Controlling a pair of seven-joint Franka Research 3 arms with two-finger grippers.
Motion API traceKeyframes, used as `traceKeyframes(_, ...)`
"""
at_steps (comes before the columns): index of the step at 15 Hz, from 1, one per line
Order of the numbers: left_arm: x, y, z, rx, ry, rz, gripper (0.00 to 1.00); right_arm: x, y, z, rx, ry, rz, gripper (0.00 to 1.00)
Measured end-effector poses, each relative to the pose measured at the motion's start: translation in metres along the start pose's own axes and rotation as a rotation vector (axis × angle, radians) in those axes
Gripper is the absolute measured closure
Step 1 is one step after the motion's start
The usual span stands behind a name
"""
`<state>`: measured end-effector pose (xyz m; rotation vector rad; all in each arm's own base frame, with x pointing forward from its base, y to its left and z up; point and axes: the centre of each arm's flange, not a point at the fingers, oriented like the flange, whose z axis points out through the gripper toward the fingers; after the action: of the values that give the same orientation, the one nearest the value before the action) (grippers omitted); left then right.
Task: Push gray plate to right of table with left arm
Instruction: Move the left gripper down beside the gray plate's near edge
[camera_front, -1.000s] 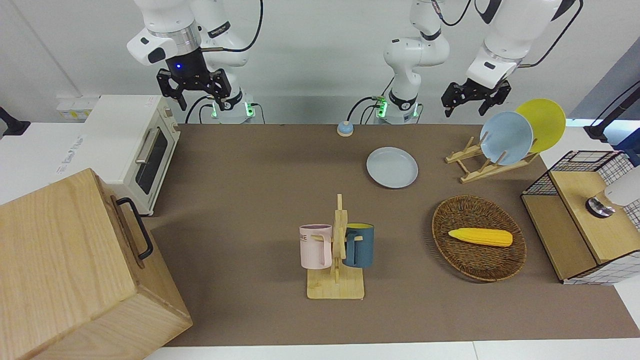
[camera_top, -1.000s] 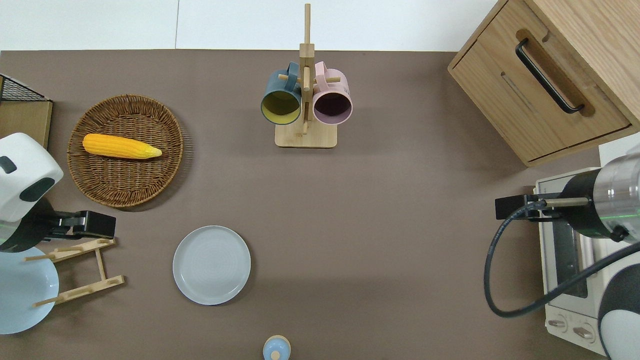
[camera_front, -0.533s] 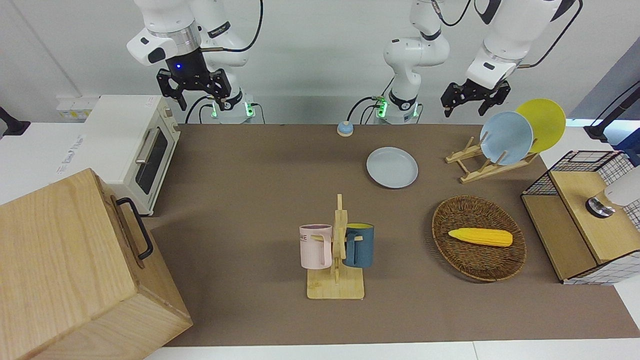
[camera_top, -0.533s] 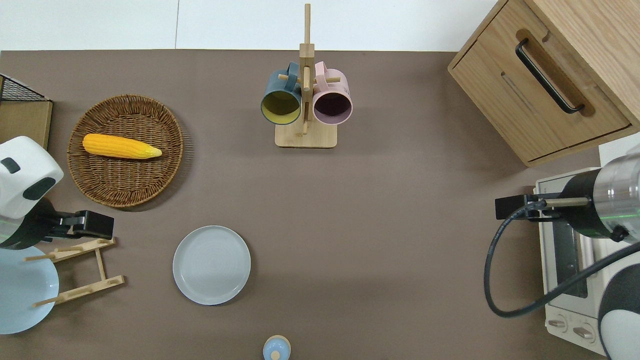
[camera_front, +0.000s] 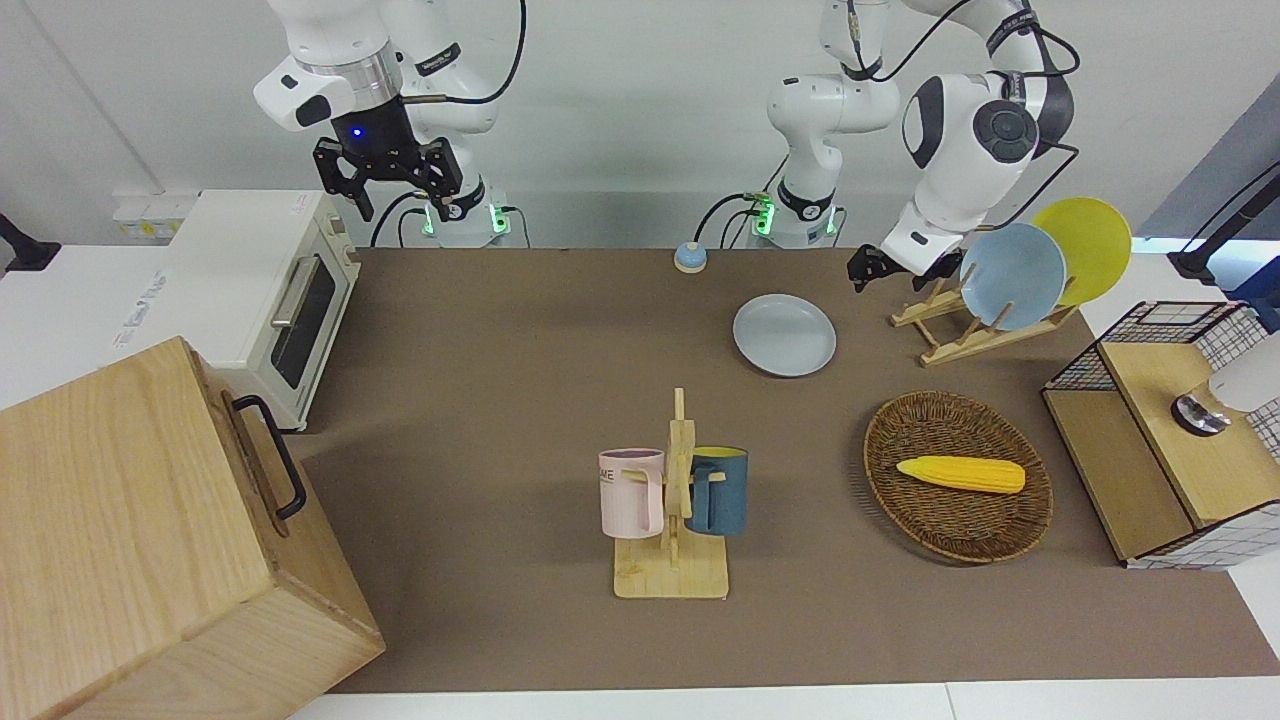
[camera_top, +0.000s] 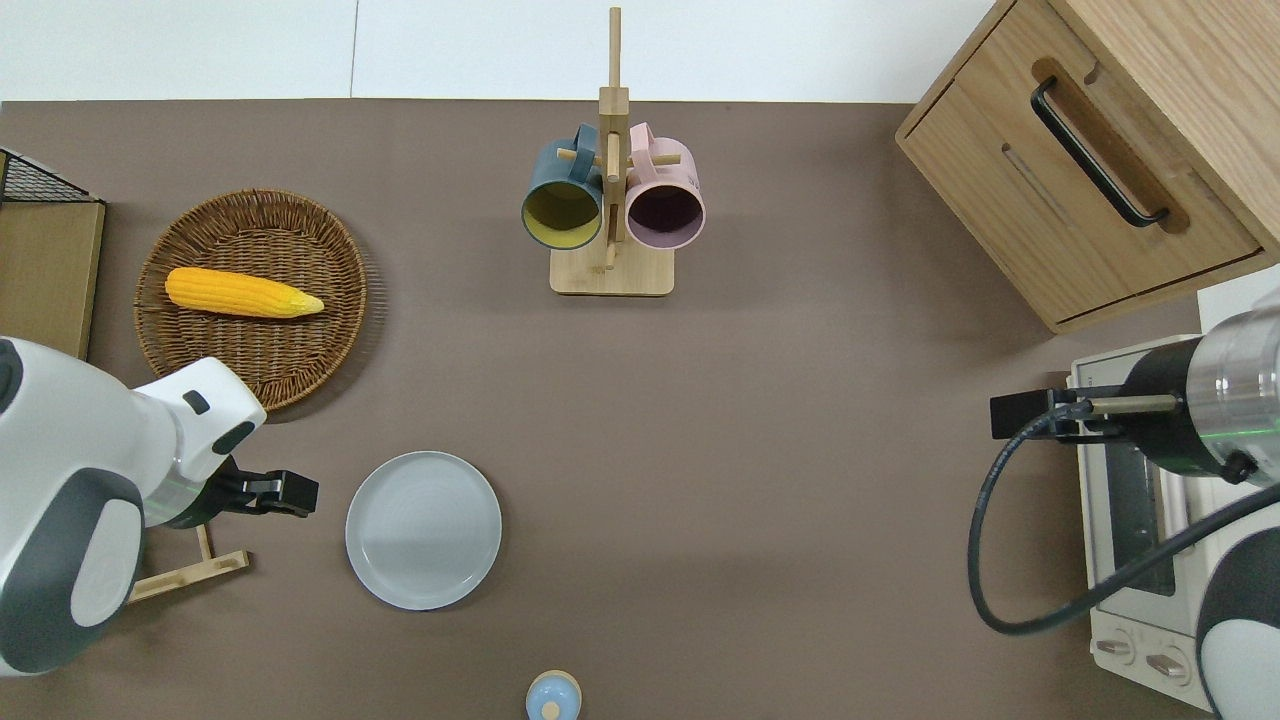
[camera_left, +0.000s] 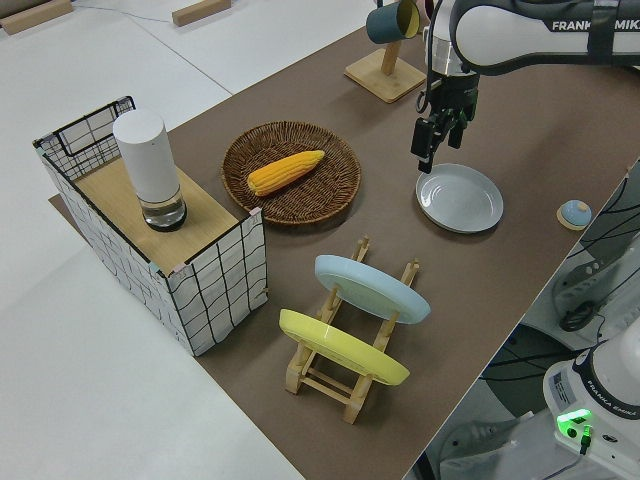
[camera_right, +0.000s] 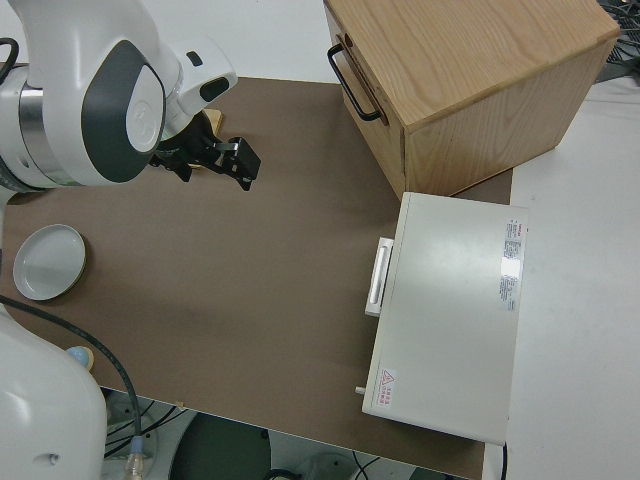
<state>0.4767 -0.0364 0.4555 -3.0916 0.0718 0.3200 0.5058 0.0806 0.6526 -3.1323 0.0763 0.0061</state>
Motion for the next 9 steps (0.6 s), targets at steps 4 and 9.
traceKeyframes(4, -0.016, 0.003, 0.049, 0.003, -0.002, 0.006, 0.00, 0.000, 0.000, 0.000, 0.000, 0.000, 0.000, 0.00)
traceKeyframes(9, -0.021, -0.002, 0.092, -0.005, 0.036, -0.005, 0.01, 0.000, 0.000, 0.000, 0.000, 0.000, 0.000, 0.00)
